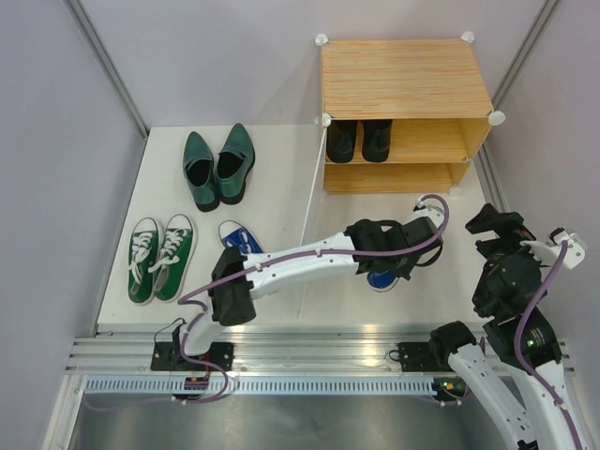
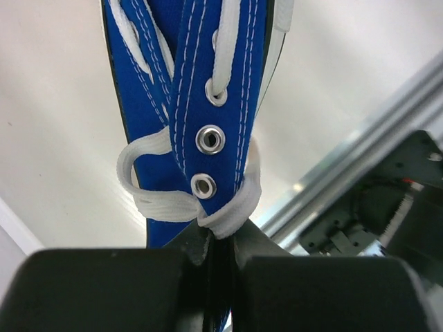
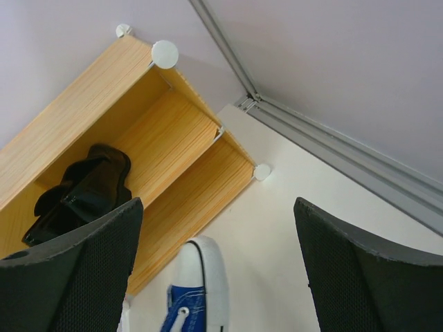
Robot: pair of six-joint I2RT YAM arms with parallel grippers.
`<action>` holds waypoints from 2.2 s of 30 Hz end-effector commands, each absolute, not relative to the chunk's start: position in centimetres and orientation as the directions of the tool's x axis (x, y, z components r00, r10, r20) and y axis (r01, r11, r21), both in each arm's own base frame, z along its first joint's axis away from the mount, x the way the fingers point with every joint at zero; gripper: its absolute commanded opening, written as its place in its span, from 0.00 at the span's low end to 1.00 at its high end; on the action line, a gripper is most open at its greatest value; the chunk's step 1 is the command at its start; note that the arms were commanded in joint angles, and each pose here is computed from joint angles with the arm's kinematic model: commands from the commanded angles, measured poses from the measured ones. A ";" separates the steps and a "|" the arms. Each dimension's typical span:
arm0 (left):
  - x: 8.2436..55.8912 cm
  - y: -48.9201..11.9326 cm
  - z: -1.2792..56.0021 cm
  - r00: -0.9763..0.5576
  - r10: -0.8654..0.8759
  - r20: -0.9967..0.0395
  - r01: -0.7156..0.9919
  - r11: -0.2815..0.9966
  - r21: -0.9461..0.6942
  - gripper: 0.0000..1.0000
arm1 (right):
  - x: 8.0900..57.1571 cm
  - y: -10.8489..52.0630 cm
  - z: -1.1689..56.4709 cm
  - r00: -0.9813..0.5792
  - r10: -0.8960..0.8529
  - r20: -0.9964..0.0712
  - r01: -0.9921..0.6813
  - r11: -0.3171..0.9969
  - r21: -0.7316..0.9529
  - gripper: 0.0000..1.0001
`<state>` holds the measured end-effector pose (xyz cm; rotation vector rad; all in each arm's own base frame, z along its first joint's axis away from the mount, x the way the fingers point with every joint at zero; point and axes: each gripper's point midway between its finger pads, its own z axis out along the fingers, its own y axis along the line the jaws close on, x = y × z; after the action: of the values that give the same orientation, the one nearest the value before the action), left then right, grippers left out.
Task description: Place and organize the shoes in the shoe cabinet
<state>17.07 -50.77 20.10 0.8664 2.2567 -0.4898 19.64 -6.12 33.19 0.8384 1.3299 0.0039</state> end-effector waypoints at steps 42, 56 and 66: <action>24.1 -28.8 42.5 -0.170 0.148 -0.974 0.542 0.840 0.033 1.00 | 26.2 10.1 20.8 -0.517 0.314 -0.796 -0.030 0.923 0.383 0.91; 25.8 -14.6 31.4 -0.238 0.053 -0.970 0.190 0.982 0.007 0.99 | 26.9 14.3 10.1 -0.746 0.228 -0.626 -0.067 0.909 0.411 0.82; 26.2 -14.5 29.2 -0.279 0.111 -0.954 0.180 0.982 0.062 1.00 | 28.0 13.8 7.2 -0.762 0.211 -0.612 -0.017 0.939 0.345 0.52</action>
<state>25.75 -14.65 28.40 0.2468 1.8923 -0.0663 26.49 13.63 6.63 0.1251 2.4588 0.4423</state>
